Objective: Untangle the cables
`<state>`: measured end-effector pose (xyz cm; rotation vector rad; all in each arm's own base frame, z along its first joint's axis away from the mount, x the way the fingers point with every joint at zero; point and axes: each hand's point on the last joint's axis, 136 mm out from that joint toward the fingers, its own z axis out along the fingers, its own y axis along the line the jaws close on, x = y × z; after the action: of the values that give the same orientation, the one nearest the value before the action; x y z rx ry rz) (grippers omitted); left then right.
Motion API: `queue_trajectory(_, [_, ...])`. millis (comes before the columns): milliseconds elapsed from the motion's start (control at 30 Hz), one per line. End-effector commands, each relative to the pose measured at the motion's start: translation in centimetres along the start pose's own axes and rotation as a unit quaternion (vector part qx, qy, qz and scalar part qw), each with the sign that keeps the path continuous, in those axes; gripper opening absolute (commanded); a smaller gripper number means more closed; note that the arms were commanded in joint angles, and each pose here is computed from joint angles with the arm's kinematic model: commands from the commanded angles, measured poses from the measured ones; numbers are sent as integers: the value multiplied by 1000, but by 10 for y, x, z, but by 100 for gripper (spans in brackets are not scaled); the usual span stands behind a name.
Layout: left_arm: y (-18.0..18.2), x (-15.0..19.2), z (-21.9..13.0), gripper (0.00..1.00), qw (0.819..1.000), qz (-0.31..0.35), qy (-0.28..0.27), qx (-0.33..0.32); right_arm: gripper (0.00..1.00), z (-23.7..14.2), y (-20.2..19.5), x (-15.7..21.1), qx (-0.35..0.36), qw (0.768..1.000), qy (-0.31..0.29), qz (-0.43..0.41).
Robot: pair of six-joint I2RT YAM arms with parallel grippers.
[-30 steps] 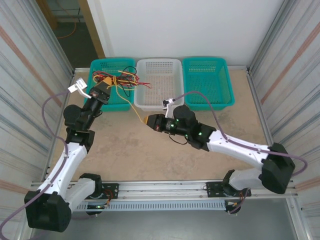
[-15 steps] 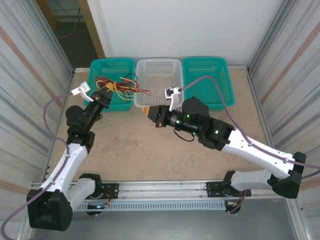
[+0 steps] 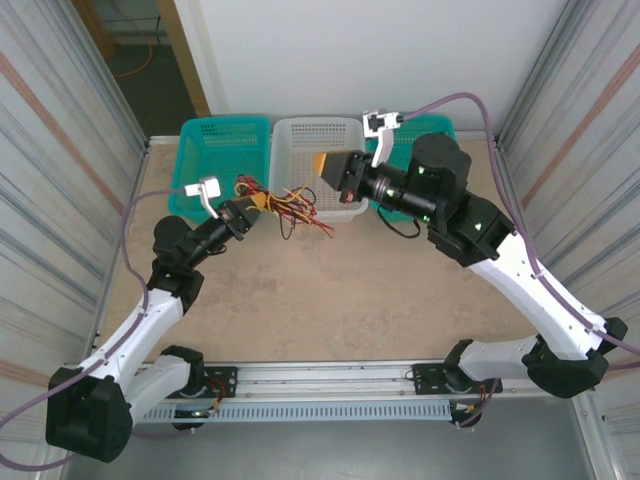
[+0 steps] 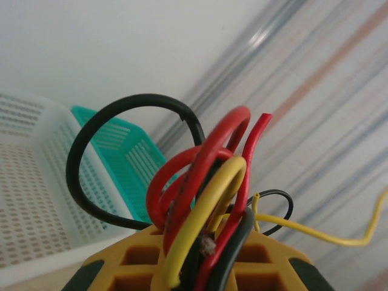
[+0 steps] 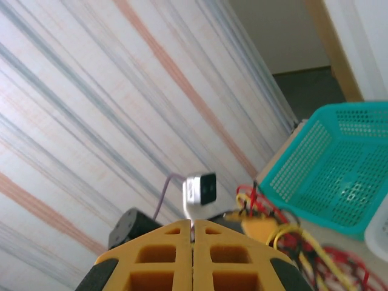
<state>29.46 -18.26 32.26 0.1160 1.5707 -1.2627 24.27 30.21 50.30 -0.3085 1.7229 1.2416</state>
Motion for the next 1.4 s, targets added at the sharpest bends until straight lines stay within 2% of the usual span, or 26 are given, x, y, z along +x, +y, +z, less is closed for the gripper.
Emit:
queue_trajectory(0, [-20,23,-1,0,998,12,50,45,0,-9,6,-31,-17,999,-28,-21])
queue_trajectory(167, [-54,30,-6,0,990,-2,88,108,0,-6,-35,-57,24,999,-42,-3])
queue_trajectory(400, [-107,16,-9,0,979,8,93,183,0,13,-125,-67,83,994,-35,62])
queue_trajectory(567, [-142,9,-4,0,967,9,104,230,0,39,-190,-41,114,986,-7,123])
queue_trajectory(700, [-156,-9,-3,0,968,12,64,241,0,55,-217,-11,109,979,5,172])
queue_trajectory(900, [-165,-53,-7,0,972,32,-45,229,0,72,-227,51,105,970,34,216])
queue_trajectory(1100, [-158,-96,-9,0,970,83,-156,168,0,90,-220,126,105,960,72,250])
queue_trajectory(1200, [-157,-113,-7,0,964,101,-188,156,0,96,-208,159,93,955,87,267])
queue_trajectory(1367, [-142,-140,-11,0,955,137,-237,111,0,90,-184,192,70,950,96,288])
